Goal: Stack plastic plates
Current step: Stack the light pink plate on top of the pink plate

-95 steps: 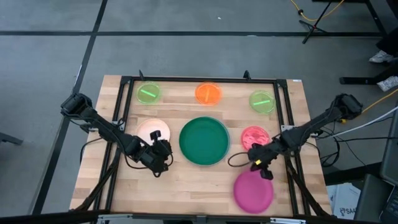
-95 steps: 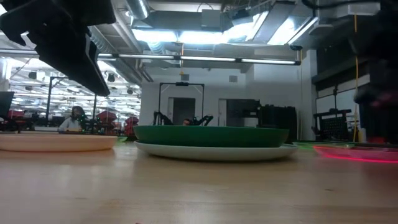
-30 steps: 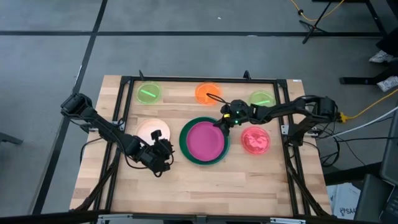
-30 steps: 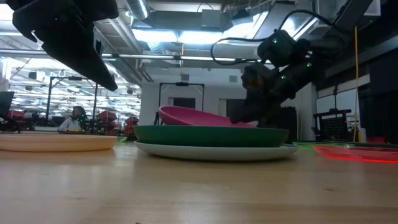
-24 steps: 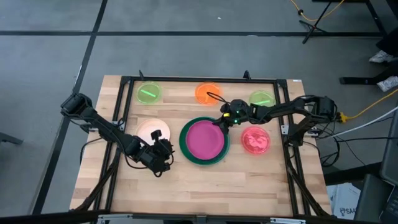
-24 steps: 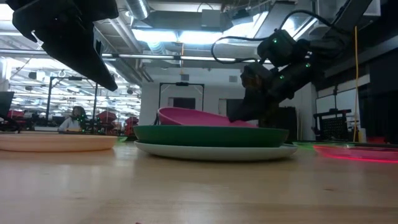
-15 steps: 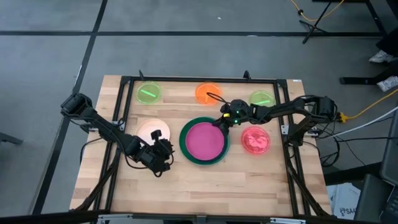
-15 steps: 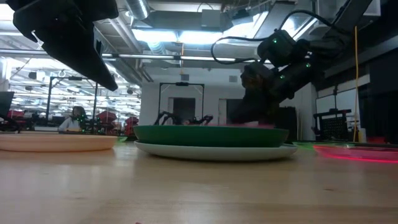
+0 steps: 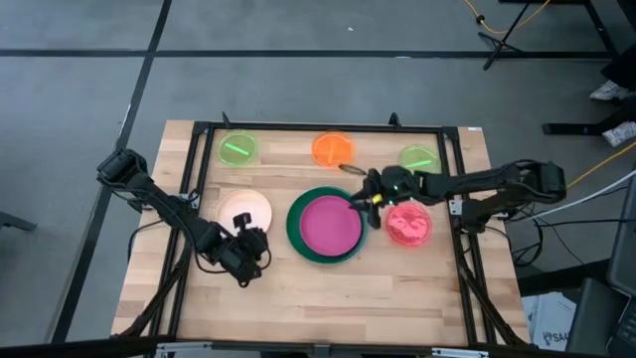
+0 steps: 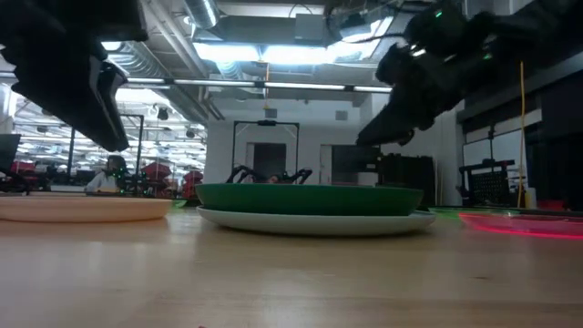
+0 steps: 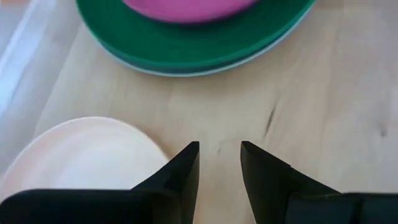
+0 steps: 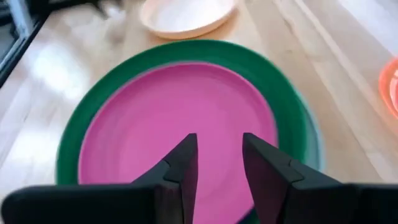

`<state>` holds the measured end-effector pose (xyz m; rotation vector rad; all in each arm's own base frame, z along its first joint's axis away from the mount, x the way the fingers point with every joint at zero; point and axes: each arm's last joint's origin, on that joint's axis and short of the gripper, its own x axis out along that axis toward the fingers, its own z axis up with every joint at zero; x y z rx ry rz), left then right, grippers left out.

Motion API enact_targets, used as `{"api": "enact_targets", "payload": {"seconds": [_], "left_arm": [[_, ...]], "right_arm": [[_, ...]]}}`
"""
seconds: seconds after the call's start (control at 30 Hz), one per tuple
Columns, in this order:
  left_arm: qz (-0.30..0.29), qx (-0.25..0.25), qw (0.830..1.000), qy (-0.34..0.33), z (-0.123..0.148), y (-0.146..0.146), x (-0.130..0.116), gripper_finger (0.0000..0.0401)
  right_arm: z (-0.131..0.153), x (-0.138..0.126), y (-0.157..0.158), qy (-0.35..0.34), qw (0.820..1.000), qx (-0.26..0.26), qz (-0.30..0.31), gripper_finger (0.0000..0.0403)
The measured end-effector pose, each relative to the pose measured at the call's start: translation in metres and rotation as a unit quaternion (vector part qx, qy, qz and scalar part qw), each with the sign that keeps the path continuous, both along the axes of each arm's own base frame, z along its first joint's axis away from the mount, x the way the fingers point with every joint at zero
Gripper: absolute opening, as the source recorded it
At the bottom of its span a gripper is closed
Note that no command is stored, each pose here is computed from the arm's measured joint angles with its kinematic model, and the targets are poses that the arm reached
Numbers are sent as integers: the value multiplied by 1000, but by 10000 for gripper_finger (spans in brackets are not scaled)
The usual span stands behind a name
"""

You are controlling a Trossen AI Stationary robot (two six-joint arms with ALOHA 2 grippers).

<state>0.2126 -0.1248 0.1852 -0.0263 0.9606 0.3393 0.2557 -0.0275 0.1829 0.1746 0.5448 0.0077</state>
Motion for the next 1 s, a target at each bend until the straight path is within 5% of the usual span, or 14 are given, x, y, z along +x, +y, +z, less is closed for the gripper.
{"api": "enact_targets", "payload": {"seconds": [0.4, 1.0], "left_arm": [[50, -14, 995, 88, -12, 7, -20, 111], [56, -33, 993, 97, -24, 10, -25, 111]], "right_arm": [[-18, -16, 56, 20, 996, -82, -19, 117], [-18, -17, 58, 17, 991, -115, -63, 117]]}}
